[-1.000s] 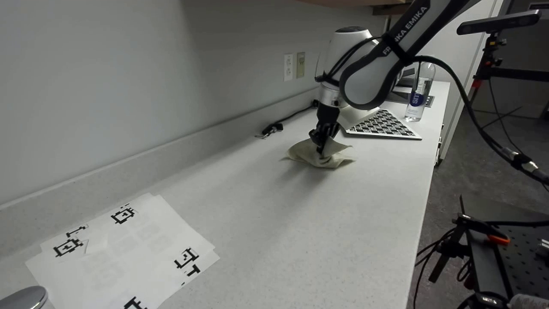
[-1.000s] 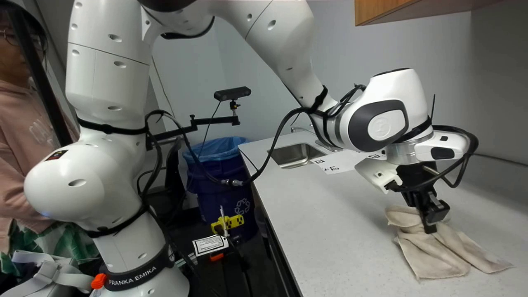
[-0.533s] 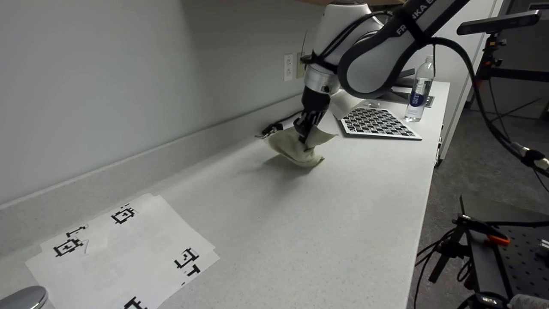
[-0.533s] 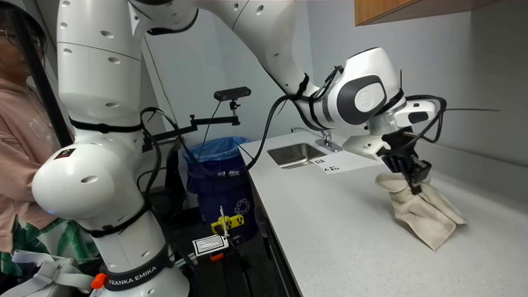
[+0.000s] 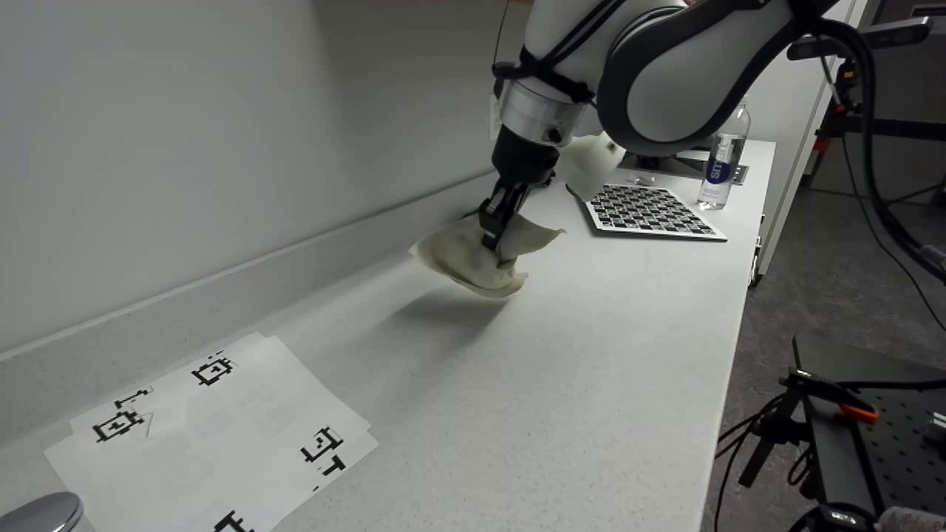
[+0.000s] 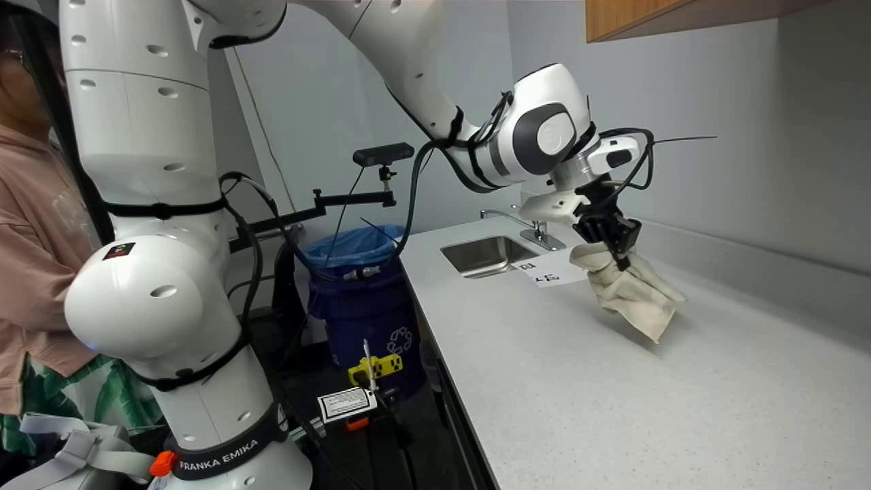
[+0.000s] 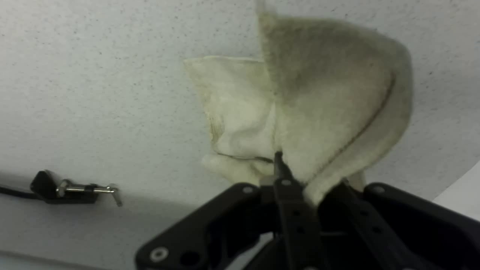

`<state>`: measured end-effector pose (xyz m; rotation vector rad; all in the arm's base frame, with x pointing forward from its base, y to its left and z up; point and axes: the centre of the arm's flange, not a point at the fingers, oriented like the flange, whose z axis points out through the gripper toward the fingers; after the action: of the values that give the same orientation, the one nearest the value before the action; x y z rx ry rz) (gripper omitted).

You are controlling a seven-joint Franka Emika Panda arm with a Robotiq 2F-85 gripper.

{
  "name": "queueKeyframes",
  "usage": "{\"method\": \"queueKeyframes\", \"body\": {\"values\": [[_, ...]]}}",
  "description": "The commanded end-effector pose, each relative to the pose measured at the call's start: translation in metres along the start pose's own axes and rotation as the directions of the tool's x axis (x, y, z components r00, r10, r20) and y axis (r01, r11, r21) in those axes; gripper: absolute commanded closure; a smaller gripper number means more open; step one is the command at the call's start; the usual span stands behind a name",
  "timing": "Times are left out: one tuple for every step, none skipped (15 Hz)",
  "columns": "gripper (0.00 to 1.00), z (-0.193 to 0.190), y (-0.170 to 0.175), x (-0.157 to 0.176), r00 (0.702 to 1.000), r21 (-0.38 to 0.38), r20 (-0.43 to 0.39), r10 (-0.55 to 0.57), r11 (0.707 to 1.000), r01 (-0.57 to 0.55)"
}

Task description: Use the white towel to wipe the countertop

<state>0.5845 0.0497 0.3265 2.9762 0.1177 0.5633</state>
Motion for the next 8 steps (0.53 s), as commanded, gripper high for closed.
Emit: {"method": "queueKeyframes", "body": {"values": [[0.98, -0.005, -0.019, -0.021, 0.997, 0.048, 0.01, -0.075, 0.996, 0.074], [0.98, -0.002, -0.024, -0.026, 0.995, 0.052, 0.021, -0.096, 0.994, 0.095], [0.98, 0.003, -0.027, -0.031, 0.993, 0.057, 0.036, -0.115, 0.992, 0.113], [0.98, 0.009, -0.029, -0.034, 0.991, 0.069, 0.056, -0.121, 0.991, 0.117], [0.98, 0.016, -0.029, -0.036, 0.989, 0.083, 0.082, -0.125, 0.989, 0.119], [0.98, 0.024, -0.028, -0.038, 0.986, 0.097, 0.113, -0.122, 0.989, 0.112], [0.98, 0.035, -0.024, -0.038, 0.983, 0.11, 0.149, -0.107, 0.99, 0.091], [0.98, 0.042, -0.02, -0.04, 0.98, 0.117, 0.174, -0.093, 0.99, 0.073]]}}
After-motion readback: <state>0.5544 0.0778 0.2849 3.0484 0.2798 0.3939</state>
